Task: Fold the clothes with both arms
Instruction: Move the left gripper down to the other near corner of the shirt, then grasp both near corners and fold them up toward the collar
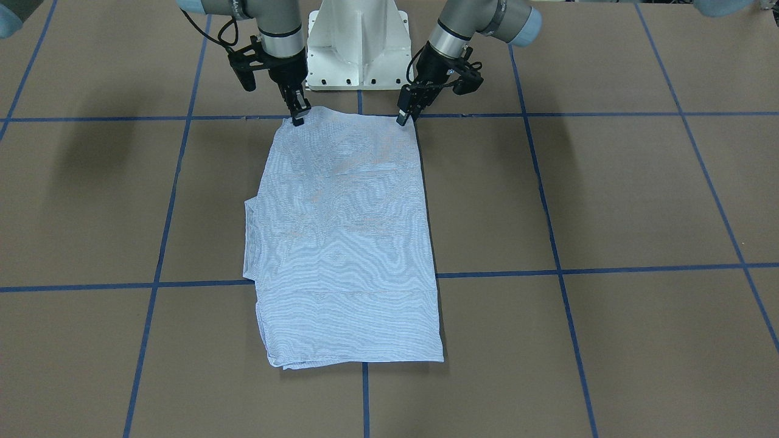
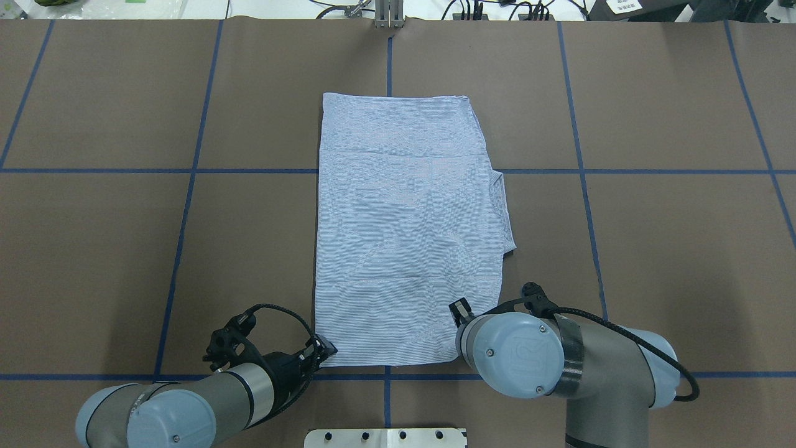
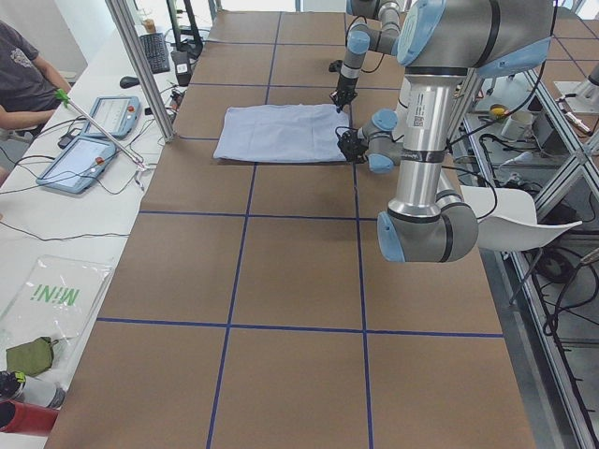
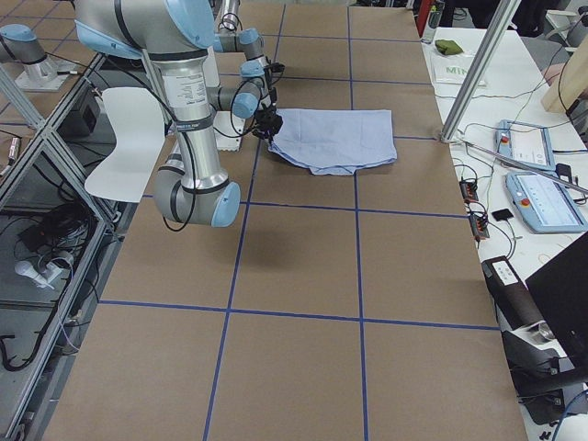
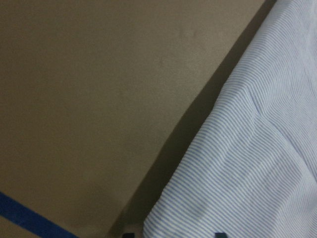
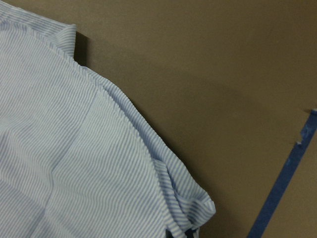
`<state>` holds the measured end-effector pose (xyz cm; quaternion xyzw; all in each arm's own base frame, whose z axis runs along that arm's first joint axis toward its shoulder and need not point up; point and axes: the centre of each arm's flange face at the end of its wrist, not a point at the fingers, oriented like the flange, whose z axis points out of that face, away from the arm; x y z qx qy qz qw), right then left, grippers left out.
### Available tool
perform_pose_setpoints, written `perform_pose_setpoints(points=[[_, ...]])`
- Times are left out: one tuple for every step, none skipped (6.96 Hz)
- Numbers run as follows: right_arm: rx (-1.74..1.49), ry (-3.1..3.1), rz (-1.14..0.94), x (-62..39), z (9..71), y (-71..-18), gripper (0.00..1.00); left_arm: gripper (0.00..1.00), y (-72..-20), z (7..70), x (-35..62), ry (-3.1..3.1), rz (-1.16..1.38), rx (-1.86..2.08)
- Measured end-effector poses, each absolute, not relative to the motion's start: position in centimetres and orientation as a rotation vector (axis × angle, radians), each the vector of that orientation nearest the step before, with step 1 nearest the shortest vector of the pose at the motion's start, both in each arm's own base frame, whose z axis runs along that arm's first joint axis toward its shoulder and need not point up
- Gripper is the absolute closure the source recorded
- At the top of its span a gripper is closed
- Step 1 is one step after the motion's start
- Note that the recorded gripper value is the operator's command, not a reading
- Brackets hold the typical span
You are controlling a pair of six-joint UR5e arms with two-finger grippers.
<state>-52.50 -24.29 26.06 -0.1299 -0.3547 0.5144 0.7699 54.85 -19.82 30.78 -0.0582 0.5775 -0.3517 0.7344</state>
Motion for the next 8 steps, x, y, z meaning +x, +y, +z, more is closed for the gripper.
perform_pose_setpoints(points=[[-0.281, -0.769, 1.117, -52.5, 26.1, -24.3, 1.00, 1.00, -19.9, 30.8, 54.8, 1.269, -0.776, -0.128], [-0.280, -0.768, 1.118, -52.4, 26.2, -24.4, 1.00, 1.00, -19.9, 30.8, 54.7, 1.269, -0.777, -0.127], [-0.280, -0.770, 1.119, -52.3, 26.1, -24.4, 1.00, 1.00, -20.0, 30.4, 54.2, 1.278, -0.780, -0.128], [-0.283, -0.775, 1.120, -51.8, 25.8, -24.3, 1.00, 1.00, -20.0, 29.1, 53.2, 1.293, -0.788, -0.140], [-0.294, -0.788, 1.121, -50.4, 24.7, -23.7, 1.00, 1.00, -19.3, 25.9, 51.0, 1.310, -0.808, -0.176], [-0.312, -0.803, 1.122, -48.0, 22.8, -22.8, 1.00, 1.00, -18.6, 22.2, 48.0, 1.335, -0.828, -0.223], [-0.333, -0.819, 1.138, -44.5, 20.5, -22.9, 1.00, 1.00, -18.4, 18.9, 44.6, 1.370, -0.841, -0.258], [-0.359, -0.829, 1.168, -41.4, 19.0, -24.6, 1.00, 1.00, -19.0, 16.8, 42.2, 1.405, -0.848, -0.275]])
